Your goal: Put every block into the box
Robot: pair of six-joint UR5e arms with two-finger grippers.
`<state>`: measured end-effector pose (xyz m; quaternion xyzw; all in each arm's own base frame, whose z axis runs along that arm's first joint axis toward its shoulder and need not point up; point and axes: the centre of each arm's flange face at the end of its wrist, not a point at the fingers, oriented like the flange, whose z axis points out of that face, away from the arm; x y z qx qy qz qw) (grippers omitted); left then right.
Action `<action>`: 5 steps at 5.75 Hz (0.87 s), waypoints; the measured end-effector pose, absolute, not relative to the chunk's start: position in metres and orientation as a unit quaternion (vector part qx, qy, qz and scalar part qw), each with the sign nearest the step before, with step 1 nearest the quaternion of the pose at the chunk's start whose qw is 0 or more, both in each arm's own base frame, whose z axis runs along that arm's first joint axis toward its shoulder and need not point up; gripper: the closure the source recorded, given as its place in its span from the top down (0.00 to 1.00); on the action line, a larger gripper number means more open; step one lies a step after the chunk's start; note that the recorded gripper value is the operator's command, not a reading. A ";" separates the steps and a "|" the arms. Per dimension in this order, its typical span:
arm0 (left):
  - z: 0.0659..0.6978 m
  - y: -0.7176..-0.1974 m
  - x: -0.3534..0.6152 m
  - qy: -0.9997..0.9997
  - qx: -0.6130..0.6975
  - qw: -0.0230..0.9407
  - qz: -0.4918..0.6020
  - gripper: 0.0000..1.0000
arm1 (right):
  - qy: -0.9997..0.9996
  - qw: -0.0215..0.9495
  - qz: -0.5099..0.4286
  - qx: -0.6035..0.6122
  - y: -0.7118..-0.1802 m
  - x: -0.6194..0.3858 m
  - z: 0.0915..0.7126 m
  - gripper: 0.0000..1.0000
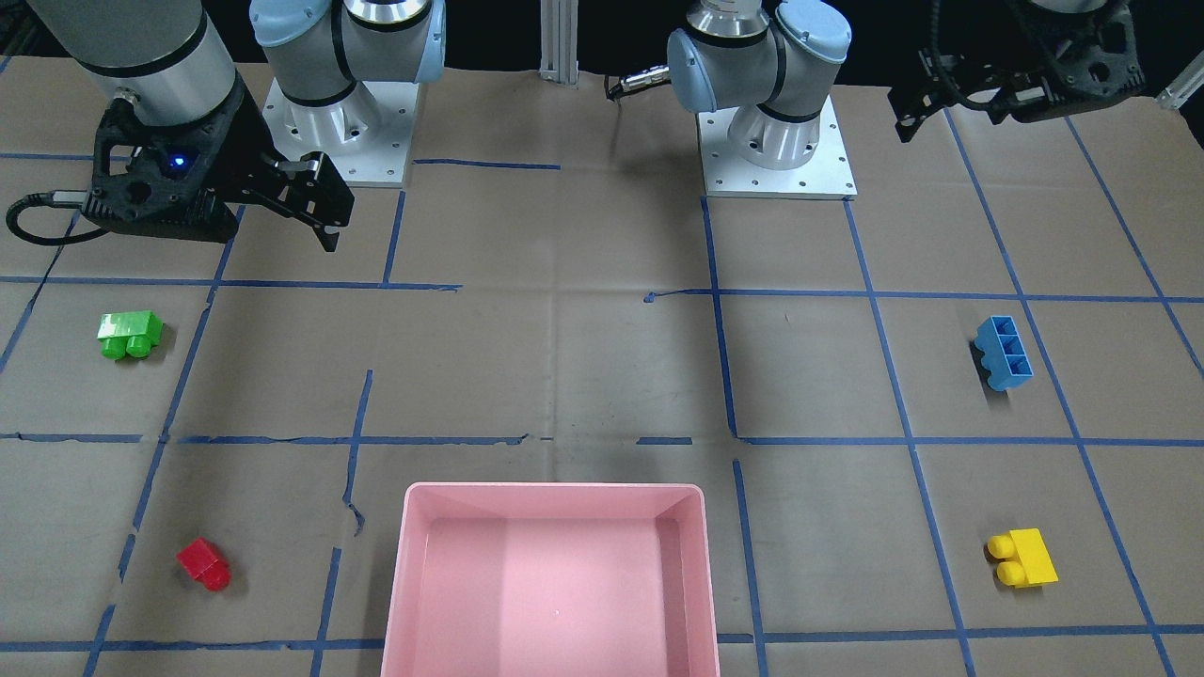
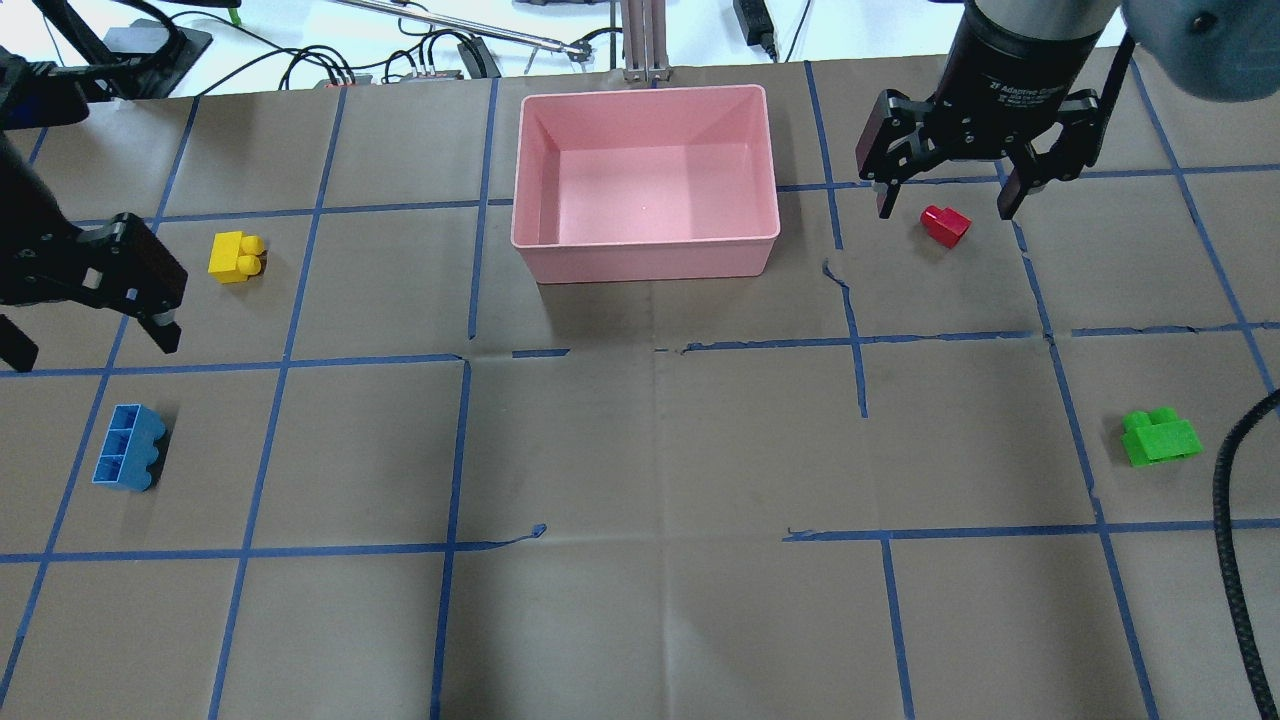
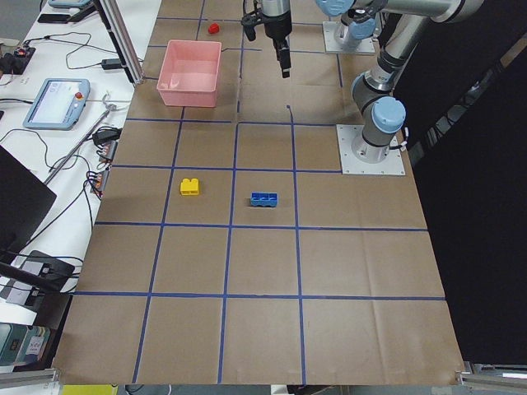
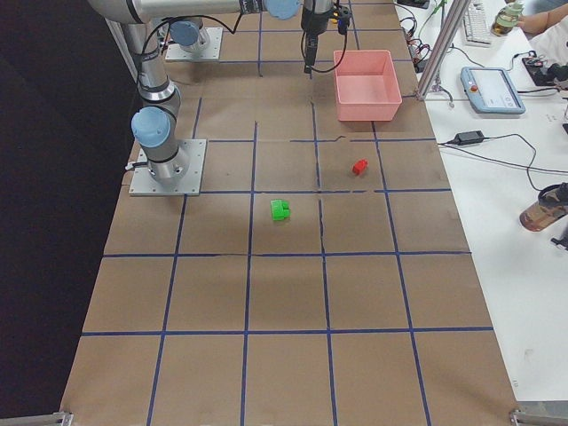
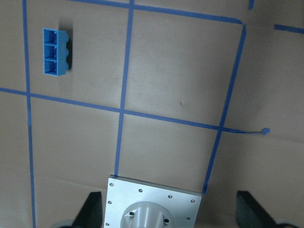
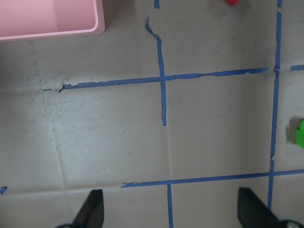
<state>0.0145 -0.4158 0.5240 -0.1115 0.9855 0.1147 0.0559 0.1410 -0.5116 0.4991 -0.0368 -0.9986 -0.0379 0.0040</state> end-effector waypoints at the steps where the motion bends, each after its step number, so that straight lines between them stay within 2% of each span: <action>1: 0.500 -0.417 0.062 0.982 -0.126 0.049 0.134 0.99 | -0.998 0.005 -0.041 -0.039 -0.512 0.138 0.497 1.00; 3: 0.459 -0.450 0.121 0.991 -0.061 0.049 0.105 0.99 | -0.998 0.007 -0.048 -0.029 -0.519 0.111 0.492 1.00; 5: 0.407 -0.489 0.176 0.996 -0.001 0.045 0.080 0.99 | -0.999 -0.001 -0.050 -0.001 -0.530 0.028 0.489 1.00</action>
